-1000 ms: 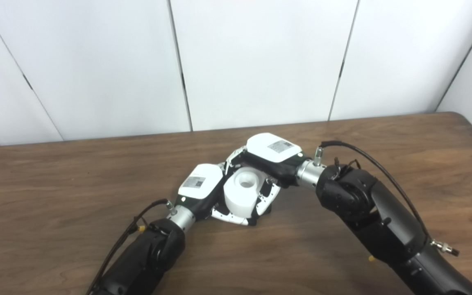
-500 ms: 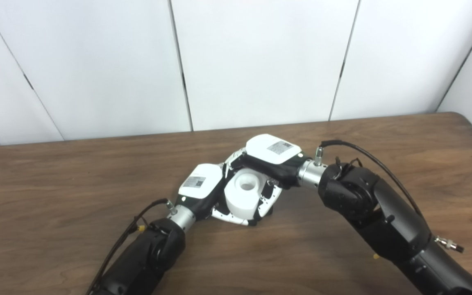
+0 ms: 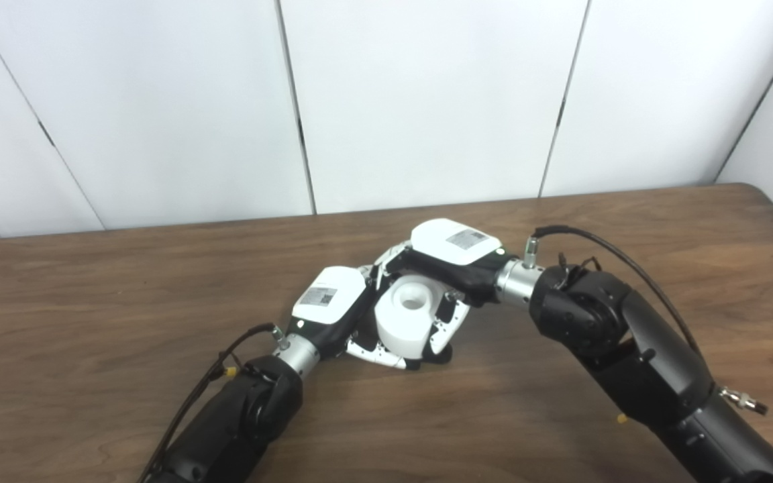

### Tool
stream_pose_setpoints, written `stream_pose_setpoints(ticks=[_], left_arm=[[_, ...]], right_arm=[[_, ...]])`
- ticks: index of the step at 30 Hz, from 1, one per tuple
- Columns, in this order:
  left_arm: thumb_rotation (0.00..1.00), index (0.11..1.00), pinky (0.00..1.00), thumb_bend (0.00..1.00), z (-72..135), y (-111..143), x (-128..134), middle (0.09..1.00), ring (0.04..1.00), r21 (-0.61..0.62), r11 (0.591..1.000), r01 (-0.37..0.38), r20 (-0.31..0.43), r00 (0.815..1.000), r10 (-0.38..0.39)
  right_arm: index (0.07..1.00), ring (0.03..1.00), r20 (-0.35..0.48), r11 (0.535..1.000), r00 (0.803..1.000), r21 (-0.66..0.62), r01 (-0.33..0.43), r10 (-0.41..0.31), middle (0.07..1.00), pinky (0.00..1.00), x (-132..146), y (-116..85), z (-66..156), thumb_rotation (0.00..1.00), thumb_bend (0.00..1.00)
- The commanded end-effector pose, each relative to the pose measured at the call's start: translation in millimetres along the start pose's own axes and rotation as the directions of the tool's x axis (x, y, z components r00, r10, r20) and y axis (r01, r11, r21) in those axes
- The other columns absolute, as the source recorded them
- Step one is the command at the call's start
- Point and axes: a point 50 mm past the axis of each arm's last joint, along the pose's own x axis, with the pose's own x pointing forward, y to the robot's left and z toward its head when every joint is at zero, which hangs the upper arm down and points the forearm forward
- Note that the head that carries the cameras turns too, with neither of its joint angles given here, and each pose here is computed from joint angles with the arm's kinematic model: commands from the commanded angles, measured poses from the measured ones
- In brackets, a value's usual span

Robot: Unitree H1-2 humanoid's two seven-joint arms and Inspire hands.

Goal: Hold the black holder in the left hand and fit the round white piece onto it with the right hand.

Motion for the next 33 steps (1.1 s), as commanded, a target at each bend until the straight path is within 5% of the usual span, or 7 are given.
stream_pose_setpoints(ticks=[1, 33], left_arm=[[0.09, 0.485, 0.79, 0.55, -38.8, -28.1, -34.8, 0.840, 0.871, 0.039, 0.981, 0.190, -0.144, 0.973, -0.182], [0.07, 0.477, 0.80, 0.52, -37.7, -26.9, -32.7, 0.831, 0.876, 0.025, 0.981, 0.190, -0.139, 0.973, -0.185]], right_arm=[[0.481, 0.805, -0.014, 1.000, 1.000, -0.012, 0.021, -0.021, 0.771, 0.72, -5.0, -12.6, -3.9, 0.14, 0.52], [0.482, 0.799, -0.034, 1.000, 0.999, 0.002, 0.031, -0.031, 0.771, 0.72, -5.9, -11.6, -3.5, 0.14, 0.52]])
